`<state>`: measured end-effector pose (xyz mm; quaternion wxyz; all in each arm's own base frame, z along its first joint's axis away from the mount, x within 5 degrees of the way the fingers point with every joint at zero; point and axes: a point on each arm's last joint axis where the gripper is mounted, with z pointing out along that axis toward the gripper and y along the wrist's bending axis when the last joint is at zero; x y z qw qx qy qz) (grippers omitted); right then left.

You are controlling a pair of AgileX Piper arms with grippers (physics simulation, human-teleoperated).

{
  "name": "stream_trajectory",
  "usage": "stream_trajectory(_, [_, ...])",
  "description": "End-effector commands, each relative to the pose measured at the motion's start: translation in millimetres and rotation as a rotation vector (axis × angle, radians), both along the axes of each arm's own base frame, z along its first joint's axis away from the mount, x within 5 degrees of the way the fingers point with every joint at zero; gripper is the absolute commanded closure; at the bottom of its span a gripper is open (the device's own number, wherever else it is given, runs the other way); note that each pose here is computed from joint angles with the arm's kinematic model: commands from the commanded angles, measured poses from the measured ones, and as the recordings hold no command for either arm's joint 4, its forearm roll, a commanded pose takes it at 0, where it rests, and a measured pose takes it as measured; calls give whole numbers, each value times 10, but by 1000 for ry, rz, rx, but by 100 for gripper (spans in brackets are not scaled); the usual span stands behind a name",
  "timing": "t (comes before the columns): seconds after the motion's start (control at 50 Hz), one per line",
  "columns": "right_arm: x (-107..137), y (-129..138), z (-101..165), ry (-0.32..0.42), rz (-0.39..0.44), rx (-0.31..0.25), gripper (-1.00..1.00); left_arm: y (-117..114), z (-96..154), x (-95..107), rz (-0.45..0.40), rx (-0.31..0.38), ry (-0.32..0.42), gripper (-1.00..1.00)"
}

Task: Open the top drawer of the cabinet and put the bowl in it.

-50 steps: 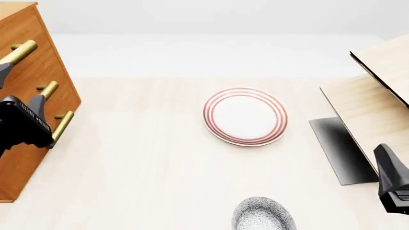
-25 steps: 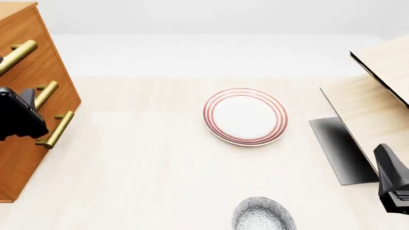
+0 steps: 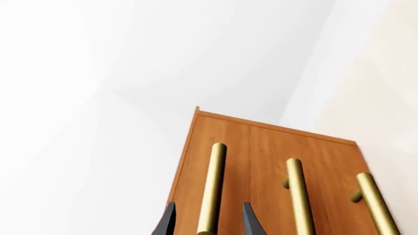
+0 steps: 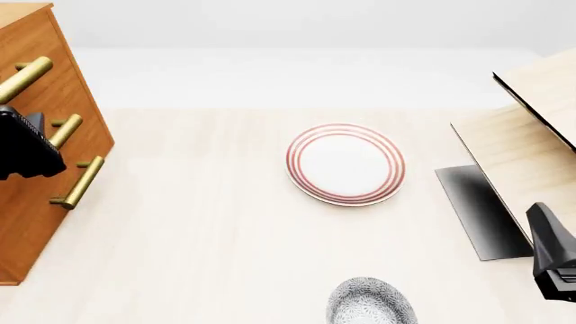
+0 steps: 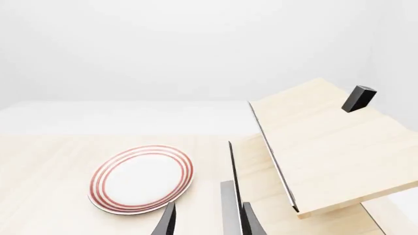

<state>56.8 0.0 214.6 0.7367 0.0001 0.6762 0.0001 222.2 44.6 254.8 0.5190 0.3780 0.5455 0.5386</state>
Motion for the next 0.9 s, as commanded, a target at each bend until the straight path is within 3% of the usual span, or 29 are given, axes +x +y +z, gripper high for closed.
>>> stream_trajectory(0.02, [-1,0,-3,0,0,1,-100,51,-45,98,13,-2,8,-100])
stream_trajectory(0.9, [-1,0,-3,0,0,1,-100,275,-95,38,109,-13,2,-100])
